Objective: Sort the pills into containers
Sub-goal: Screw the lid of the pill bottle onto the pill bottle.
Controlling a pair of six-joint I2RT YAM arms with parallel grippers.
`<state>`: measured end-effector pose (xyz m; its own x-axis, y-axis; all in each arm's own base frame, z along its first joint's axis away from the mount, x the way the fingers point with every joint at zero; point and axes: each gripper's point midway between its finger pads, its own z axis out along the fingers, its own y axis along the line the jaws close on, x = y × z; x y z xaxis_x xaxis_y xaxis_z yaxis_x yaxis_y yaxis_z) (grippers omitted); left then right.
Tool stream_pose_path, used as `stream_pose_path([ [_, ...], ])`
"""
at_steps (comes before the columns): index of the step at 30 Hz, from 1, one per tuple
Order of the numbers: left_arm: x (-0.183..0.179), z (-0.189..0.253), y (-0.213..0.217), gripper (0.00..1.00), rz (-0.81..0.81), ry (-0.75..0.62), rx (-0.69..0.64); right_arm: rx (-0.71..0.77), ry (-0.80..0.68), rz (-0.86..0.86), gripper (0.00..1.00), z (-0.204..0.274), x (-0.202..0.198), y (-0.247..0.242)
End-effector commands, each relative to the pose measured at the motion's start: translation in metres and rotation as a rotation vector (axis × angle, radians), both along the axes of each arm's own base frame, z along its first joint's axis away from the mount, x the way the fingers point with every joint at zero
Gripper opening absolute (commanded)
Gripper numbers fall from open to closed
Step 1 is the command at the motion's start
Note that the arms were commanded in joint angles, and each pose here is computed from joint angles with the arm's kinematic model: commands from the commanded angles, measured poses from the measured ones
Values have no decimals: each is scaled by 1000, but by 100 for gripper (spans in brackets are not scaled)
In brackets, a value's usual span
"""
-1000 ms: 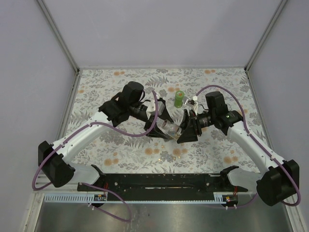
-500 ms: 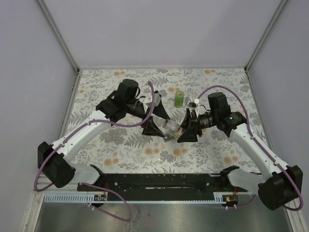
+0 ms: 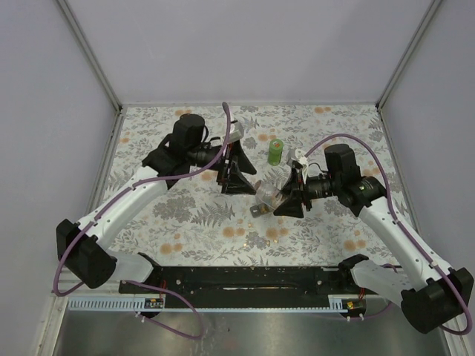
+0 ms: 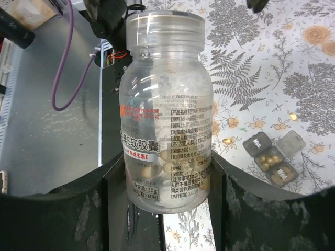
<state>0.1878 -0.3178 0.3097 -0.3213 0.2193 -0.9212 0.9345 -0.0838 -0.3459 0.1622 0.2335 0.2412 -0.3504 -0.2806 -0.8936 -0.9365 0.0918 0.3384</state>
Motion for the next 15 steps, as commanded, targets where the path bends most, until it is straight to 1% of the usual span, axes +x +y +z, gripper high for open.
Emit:
stream_pose_path([
  [1,18,20,-1,84,140,70,37,-31,-146,-54,0,8,11,0],
  [4,19,23,-3,84,149,132,48,-57,-177,-80,0,6,16,-1],
  [8,25,24,-4,84,200,200,89,-79,-202,-106,0,3,21,-1],
  [9,26,20,-4,82,214,217,109,-80,-207,-113,0,3,23,-2],
  [11,29,12,-4,81,248,230,153,-82,-209,-118,0,3,23,-2],
  [15,31,3,-5,80,280,255,179,-85,-210,-116,0,2,24,-1],
])
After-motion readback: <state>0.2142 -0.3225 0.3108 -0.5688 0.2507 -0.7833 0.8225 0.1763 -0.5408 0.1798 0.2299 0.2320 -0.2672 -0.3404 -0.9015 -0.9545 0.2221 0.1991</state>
